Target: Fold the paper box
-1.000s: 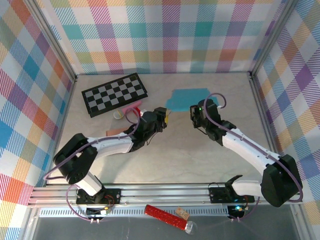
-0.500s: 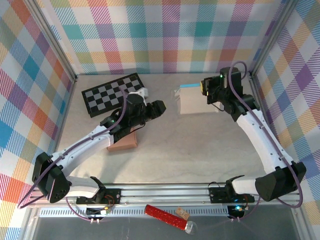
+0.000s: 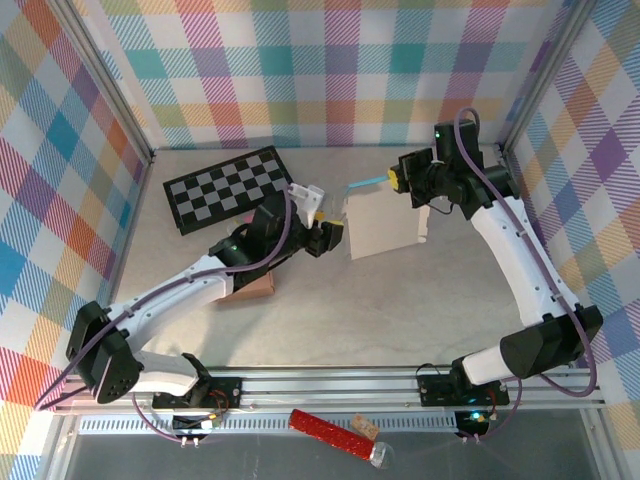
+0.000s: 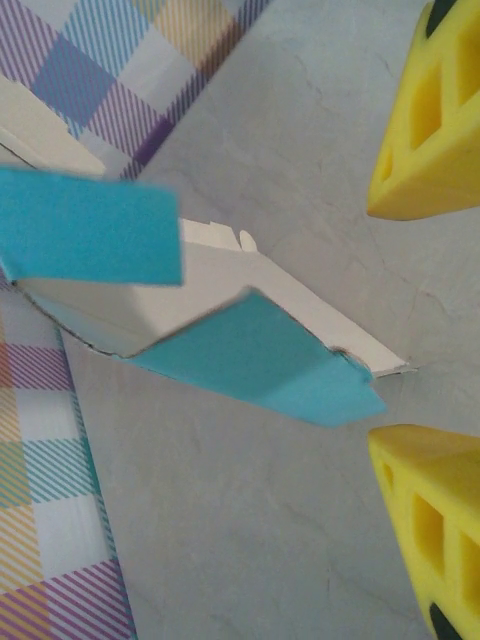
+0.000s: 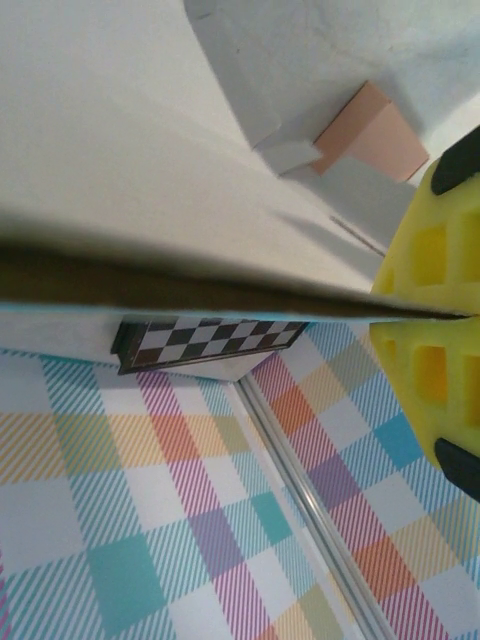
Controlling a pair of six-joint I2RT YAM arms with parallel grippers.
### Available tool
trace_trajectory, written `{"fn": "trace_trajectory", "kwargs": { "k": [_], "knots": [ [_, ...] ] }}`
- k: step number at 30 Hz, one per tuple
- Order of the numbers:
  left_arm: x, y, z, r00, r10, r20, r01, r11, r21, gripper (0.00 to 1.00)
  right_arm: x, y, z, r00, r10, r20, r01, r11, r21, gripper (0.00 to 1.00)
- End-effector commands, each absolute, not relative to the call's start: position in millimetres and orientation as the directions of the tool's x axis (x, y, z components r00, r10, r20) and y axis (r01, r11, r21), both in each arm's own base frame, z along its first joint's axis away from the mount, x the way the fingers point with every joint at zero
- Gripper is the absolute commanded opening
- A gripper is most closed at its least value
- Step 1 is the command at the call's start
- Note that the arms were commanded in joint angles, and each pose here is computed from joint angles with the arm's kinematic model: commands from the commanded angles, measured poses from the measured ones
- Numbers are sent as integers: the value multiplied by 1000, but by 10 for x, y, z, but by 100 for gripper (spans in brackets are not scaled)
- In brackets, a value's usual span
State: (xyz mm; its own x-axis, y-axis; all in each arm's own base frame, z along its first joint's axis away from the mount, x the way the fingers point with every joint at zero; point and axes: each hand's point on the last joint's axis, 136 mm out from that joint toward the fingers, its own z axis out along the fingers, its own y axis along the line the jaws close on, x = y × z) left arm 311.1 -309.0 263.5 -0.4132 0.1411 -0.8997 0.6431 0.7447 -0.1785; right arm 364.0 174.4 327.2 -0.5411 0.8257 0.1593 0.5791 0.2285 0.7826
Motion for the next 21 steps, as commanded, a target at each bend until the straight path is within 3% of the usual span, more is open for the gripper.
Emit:
{"fn": "trace_trajectory", "kwargs": {
  "k": [1,8,11,17,19,21],
  "knots": [
    [3244,-3160,2844,-319,153,-935,649,755,-98,57,3571,1761,3344,-575,800,173,577,246,779,0],
    [3344,-3268,2836,-309,182,-933,659,748,-72,57,3557,1812,3276,-591,780,208,598,251,761,0],
    [3360,-3280,2828,-304,194,-933,663,746,-61,51,3568,1817,3252,-591,778,213,604,251,756,0],
    [3280,-3366,2725,-330,245,-912,710,701,-69,17,3662,1832,3238,-605,763,227,599,248,761,0],
    [3263,-3345,2697,-335,251,-908,710,701,-68,2,3704,1857,3216,-619,750,232,596,257,761,0],
    [3232,-3333,2689,-339,253,-906,713,697,-73,0,3753,1887,3191,-636,736,231,587,268,764,0]
  ]
}}
